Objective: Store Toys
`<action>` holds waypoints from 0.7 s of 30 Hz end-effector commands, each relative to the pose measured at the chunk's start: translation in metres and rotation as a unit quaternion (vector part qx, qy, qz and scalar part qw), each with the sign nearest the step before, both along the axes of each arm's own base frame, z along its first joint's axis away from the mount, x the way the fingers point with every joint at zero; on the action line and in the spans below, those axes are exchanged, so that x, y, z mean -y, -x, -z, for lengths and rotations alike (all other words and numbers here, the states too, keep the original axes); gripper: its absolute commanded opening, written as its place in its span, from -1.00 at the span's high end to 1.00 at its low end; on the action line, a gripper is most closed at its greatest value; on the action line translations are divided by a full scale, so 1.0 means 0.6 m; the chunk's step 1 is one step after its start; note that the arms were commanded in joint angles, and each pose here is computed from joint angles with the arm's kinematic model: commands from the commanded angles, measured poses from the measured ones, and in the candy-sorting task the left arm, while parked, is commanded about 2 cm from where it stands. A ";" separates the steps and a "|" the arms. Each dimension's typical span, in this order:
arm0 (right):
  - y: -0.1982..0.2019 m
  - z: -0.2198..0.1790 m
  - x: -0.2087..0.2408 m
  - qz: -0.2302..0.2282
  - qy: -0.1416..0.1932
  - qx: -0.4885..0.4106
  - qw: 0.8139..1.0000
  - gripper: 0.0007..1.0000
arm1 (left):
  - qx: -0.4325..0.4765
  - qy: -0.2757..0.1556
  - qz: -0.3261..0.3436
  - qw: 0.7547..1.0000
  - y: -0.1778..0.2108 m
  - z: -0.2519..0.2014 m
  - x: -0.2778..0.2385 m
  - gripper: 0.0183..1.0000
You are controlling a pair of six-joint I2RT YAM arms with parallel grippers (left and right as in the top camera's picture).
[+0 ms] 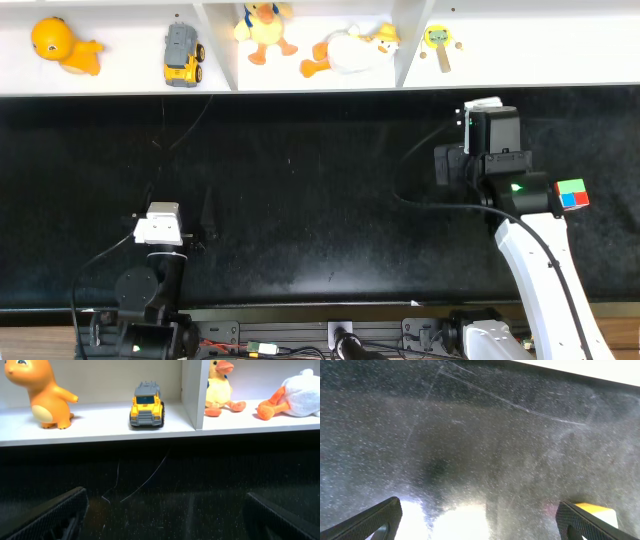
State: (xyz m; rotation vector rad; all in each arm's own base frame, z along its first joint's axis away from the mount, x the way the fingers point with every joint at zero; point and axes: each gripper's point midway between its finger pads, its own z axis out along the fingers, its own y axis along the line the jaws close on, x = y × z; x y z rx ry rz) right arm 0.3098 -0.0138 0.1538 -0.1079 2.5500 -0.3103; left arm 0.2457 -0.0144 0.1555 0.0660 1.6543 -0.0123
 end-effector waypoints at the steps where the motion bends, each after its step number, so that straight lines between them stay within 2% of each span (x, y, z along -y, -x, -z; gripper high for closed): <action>1: -0.006 0.013 -0.027 -0.025 -0.037 -0.004 0.999 -0.99 | 0.004 -0.002 -0.006 1.000 0.000 -0.002 -0.004 -1.00; 5: -0.007 0.015 -0.030 -0.028 -0.074 -0.004 0.997 -0.99 | 0.004 -0.002 -0.006 1.000 0.000 -0.002 -0.004 -1.00; 10: 0.011 0.022 0.040 0.029 -0.069 -0.020 0.997 -0.99 | 0.004 -0.002 -0.006 1.000 0.000 -0.002 -0.004 -1.00; 14: 0.032 0.030 0.080 -0.051 -0.049 -0.048 0.996 -0.99 | 0.004 -0.002 -0.006 1.000 0.000 -0.002 -0.004 -1.00; 21: 0.062 0.017 0.202 -0.061 -0.029 -0.015 0.998 -0.99 | 0.004 -0.002 -0.006 1.000 0.000 -0.002 -0.004 -1.00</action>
